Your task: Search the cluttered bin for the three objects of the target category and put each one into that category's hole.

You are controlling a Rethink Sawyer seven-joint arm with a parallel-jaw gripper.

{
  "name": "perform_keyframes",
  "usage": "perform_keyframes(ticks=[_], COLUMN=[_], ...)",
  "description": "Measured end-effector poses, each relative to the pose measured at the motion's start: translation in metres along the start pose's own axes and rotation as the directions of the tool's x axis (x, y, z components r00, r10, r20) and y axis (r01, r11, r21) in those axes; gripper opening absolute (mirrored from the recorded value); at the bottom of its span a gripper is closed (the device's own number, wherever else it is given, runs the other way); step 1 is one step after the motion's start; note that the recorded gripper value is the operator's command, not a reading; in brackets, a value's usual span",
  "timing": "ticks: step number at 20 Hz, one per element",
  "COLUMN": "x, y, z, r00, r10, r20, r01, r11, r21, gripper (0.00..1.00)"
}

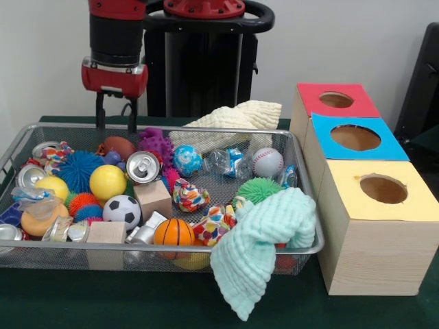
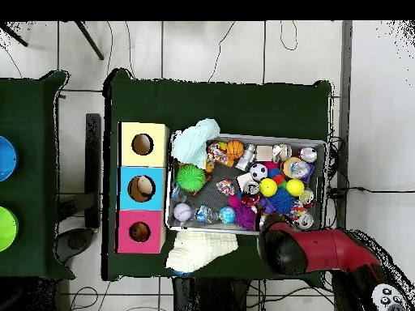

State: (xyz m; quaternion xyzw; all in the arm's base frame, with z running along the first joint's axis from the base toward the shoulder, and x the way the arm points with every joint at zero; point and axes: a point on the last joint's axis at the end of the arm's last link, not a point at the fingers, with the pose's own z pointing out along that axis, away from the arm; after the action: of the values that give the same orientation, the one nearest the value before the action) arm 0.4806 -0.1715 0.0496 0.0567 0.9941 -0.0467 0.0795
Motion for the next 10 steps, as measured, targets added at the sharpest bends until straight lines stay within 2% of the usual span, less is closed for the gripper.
perform_keyframes(ticks=[10], x=[0.011], y=[-0.035], z=[0.031], r00=[0.9993], r10=[-0.038], r20=[0.008], r01=[0.038], r11=[0.9991], r21=[0.017], gripper=[1.0])
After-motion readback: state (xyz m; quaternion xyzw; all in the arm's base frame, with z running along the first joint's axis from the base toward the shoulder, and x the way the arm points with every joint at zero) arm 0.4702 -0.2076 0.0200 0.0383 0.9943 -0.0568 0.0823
